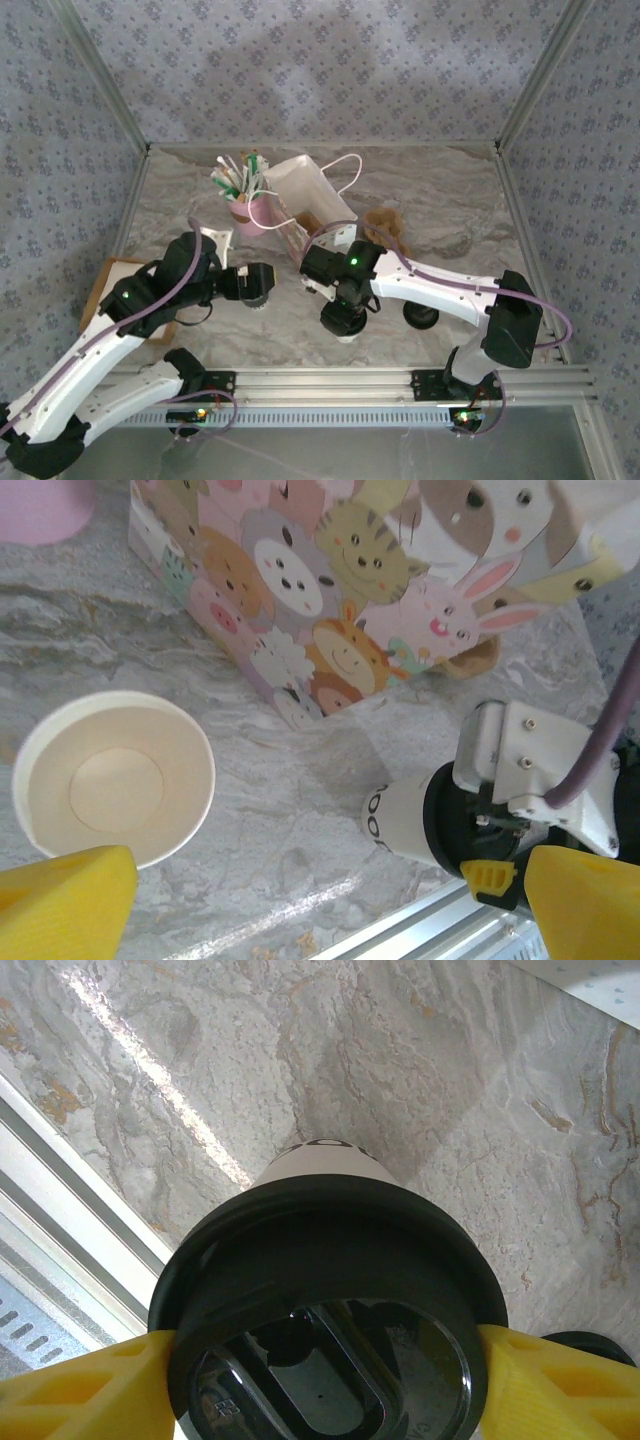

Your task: Pack the takeout coffee

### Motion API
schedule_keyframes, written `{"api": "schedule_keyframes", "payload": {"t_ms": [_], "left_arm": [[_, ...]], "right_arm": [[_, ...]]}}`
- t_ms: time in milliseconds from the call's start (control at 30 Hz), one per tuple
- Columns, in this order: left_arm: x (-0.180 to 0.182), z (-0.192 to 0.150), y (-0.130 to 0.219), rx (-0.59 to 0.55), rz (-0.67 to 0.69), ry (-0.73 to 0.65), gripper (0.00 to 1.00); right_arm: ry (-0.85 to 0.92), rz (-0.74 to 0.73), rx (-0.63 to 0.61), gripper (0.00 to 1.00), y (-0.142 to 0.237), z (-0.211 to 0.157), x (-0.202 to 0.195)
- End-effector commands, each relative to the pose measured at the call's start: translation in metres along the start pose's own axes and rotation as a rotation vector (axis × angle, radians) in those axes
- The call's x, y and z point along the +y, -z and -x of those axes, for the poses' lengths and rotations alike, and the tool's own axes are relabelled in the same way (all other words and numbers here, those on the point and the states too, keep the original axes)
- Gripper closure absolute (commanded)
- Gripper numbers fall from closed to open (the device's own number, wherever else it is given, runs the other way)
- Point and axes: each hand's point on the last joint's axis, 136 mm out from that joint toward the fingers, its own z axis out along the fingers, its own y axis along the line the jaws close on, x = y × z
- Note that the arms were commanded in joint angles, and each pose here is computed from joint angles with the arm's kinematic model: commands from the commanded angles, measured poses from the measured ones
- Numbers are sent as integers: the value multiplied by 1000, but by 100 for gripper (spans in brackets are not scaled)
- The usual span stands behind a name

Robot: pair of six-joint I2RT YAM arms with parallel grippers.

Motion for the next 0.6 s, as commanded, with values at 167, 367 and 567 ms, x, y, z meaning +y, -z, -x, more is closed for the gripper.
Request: {"api": "schedule_keyframes", "payload": {"t_ms": [167,367,567], "left_arm": [[-15,63,39,-183,76,-78,1],[-33,115,32,-194,129,-121,1],[-53,169,4,-166,97,-133,1]], "right_arm": [[-36,-1,-34,29,26,-12,-3],[-130,-74,-73,30,54,-27,-26],[-310,-172,-120,31,87,-50,-66]]}}
